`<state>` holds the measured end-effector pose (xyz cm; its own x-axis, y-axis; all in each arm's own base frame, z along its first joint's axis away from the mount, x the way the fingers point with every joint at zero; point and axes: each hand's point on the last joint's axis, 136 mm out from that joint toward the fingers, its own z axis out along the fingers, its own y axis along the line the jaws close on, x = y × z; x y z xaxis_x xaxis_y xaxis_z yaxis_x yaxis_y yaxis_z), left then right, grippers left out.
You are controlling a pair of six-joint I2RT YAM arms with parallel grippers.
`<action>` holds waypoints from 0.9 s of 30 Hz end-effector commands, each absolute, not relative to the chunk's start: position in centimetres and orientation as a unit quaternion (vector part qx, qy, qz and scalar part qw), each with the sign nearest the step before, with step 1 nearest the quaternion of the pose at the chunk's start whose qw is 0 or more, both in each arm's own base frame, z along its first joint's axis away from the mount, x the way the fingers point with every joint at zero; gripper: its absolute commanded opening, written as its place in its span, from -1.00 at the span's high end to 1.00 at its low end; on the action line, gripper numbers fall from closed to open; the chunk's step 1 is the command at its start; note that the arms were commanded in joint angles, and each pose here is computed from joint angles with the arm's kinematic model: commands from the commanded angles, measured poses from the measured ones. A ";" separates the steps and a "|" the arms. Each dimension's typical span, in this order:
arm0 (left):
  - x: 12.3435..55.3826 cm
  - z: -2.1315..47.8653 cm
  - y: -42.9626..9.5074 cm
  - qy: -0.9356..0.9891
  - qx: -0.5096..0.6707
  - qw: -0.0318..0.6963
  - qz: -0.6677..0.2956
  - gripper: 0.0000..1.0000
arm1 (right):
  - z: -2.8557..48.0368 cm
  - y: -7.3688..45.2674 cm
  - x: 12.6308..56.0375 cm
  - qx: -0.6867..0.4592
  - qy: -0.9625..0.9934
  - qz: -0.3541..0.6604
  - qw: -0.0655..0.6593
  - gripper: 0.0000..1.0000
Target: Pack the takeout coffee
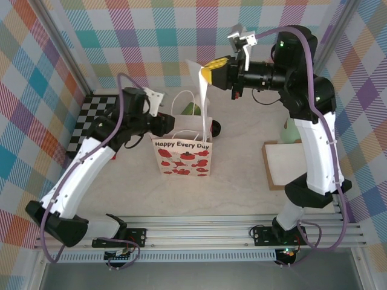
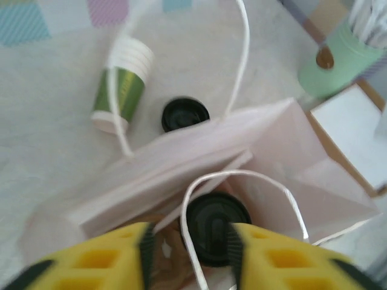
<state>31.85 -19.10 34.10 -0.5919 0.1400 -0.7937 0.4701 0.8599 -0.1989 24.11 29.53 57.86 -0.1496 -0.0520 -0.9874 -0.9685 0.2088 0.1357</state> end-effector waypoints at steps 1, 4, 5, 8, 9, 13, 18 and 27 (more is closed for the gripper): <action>32.4 37.6 -16.1 0.843 0.122 0.486 -0.197 0.00 | 57.5 30.8 21.1 -0.477 0.560 0.511 0.444 1.00; 31.7 38.8 -14.8 0.827 0.128 0.508 -0.203 -0.24 | 57.1 31.3 20.5 -0.496 0.545 0.524 0.427 1.00; 31.3 39.5 -15.0 0.817 0.144 0.515 -0.217 -0.34 | 56.9 31.5 20.5 -0.499 0.544 0.525 0.424 1.00; 29.7 41.1 -16.4 0.781 0.214 0.529 -0.253 -0.65 | 55.3 31.8 22.4 -0.492 0.573 0.489 0.437 1.00; 29.2 41.5 -16.9 0.770 0.237 0.530 -0.265 -0.75 | 54.6 31.9 23.4 -0.491 0.583 0.469 0.445 1.00; 27.2 43.0 -19.2 0.711 0.340 0.528 -0.316 -1.00 | 51.7 32.8 27.2 -0.483 0.617 0.418 0.460 1.00; 29.9 43.2 -19.8 0.692 0.356 0.557 -0.291 -1.00 | 52.0 34.8 26.4 -0.506 0.579 0.474 0.429 1.00; 31.3 44.5 -22.9 0.643 0.408 0.586 -0.277 -1.00 | 50.9 36.9 24.6 -0.526 0.561 0.516 0.377 1.00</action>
